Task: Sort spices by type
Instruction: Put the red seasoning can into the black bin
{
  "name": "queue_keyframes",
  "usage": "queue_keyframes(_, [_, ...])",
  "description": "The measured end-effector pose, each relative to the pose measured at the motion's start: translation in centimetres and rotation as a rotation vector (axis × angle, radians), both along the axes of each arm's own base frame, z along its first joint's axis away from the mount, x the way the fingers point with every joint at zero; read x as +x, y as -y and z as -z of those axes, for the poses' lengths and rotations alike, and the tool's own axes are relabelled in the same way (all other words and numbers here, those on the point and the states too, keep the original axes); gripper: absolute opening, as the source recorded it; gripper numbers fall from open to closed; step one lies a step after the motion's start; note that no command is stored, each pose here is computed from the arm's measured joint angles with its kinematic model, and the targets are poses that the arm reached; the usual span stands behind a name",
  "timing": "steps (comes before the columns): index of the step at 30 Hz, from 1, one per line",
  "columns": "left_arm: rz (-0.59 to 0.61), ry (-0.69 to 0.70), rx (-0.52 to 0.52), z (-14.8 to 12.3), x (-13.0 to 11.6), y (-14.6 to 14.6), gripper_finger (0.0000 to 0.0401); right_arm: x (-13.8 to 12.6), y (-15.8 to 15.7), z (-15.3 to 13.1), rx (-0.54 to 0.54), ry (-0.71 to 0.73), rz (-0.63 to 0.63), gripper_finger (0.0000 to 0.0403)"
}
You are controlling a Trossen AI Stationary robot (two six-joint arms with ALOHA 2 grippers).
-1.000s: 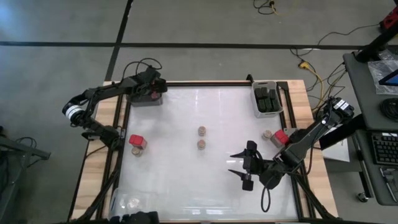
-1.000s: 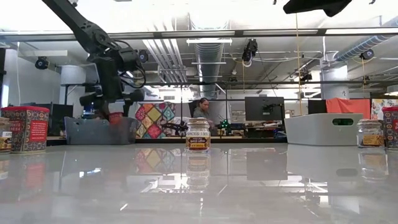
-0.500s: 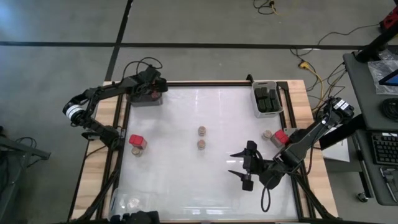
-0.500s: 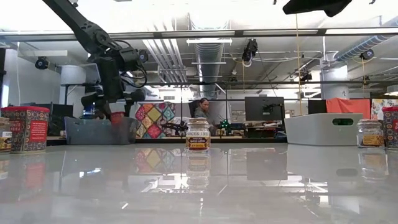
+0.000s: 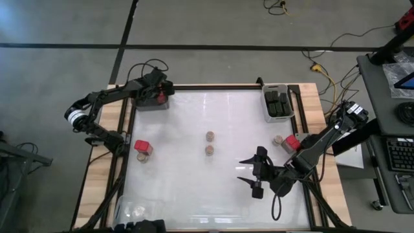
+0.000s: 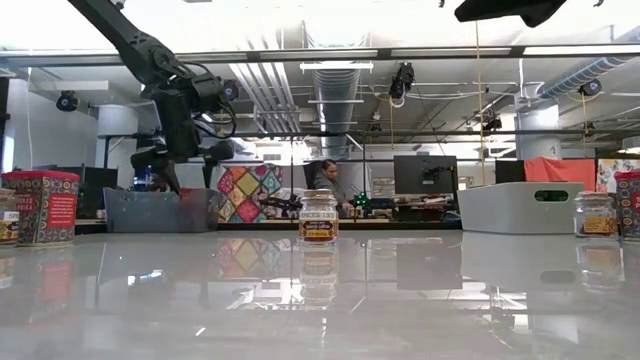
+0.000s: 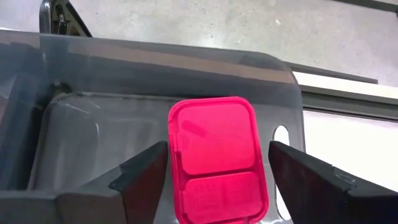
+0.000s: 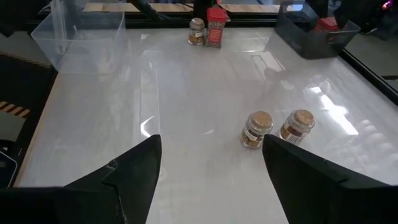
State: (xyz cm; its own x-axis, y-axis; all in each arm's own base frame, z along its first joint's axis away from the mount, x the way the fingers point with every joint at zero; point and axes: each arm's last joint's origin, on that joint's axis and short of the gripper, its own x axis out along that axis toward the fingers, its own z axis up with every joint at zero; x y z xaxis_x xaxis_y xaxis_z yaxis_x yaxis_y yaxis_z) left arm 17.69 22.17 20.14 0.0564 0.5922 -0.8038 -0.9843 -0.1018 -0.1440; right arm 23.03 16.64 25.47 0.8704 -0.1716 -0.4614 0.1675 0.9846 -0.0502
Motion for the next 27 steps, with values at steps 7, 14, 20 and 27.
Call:
queue_keyframes(7, [0.006, -0.011, 0.014, -0.16, -0.04, -0.01, 0.0264, 0.06, -0.05, -0.1, 0.01, 0.011, 0.001, 0.0283])
queue_keyframes(14, [0.008, 0.037, 0.067, -0.32, 0.45, -0.57, 0.0264, 0.12, -0.1, -0.2, 0.018, 0.022, 0.001, 0.0274])
queue_keyframes(20, [0.017, 0.032, 0.069, -0.33, 0.46, -0.59, 0.0264, 0.12, -0.1, -0.2, 0.019, 0.022, 0.001, 0.0267])
queue_keyframes(27, [0.042, -0.002, 0.053, -0.19, 0.34, -0.44, 0.0264, 0.12, -0.1, -0.2, 0.019, 0.023, 0.002, 0.0275])
